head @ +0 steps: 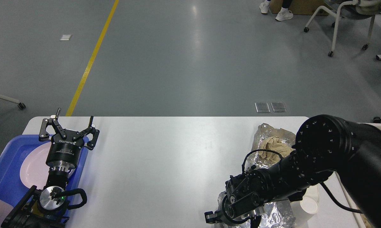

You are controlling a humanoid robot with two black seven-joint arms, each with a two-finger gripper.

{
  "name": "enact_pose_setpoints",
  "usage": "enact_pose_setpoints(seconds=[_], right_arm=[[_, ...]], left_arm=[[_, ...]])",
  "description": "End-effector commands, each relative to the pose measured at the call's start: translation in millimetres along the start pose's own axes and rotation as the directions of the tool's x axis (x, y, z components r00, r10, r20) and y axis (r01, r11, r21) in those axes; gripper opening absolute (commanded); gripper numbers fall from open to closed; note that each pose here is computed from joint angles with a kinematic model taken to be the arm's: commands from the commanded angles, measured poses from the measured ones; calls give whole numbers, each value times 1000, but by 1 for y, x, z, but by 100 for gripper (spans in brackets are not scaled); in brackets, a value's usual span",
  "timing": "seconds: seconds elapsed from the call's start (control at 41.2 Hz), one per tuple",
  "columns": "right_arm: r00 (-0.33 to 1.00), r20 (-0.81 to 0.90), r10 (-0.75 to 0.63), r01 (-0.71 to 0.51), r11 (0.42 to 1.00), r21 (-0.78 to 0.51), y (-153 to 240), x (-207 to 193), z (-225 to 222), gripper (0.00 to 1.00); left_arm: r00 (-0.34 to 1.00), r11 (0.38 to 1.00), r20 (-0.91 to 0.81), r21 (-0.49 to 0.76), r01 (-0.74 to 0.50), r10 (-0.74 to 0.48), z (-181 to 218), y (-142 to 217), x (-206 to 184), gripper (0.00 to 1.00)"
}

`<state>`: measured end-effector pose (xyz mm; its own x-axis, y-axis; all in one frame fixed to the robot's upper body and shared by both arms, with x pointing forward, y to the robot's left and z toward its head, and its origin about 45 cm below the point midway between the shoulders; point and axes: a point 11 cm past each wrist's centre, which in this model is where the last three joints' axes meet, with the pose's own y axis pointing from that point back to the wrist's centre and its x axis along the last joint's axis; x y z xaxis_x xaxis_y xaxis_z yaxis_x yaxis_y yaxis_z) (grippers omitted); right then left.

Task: Tidy desktop
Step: 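Lower the right gripper onto the nearer foil tray and grasp it, then lift the foil tray and carry it into the white bin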

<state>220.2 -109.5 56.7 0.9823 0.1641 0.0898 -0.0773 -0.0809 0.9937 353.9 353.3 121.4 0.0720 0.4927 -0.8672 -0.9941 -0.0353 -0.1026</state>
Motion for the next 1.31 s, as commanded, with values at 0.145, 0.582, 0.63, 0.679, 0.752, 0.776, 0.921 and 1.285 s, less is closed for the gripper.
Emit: enact_pose_setpoints(seconds=[0.145,0.582,0.63,0.679,0.752,0.776,0.921,1.285], right_arm=[[998,57,4,-5,1000,16,1,1,-7,0],[998,50,24,-26,999,38,17,13,-17,0],[998,45,33,-34,999,34,24,19,-16,0],[998,60,32,-34,999,31,31,23,-15,0],[996,90,29,-31,999,24,48,29,-11,0],[995,92,32,-34,999,22,54,31,-10,0],[998,56,28,-28,1000,13,85,42,-14,0],[1000,20,-4,4,1000,26,222,101,-3,0]], left_arm=[[1000,1000,0,1,1,-1,0,0,0,96],[1000,1000,0,0,0,0,0,0,0,96],[1000,1000,1,0,2,-2,0,-1,-1,96],[1000,1000,0,0,-1,1,0,0,0,96],[1000,1000,0,1,-1,1,0,0,0,96],[1000,1000,0,0,-1,1,0,0,0,96],[1000,1000,0,1,-1,1,0,0,0,96],[1000,1000,0,1,1,-1,0,0,0,96]])
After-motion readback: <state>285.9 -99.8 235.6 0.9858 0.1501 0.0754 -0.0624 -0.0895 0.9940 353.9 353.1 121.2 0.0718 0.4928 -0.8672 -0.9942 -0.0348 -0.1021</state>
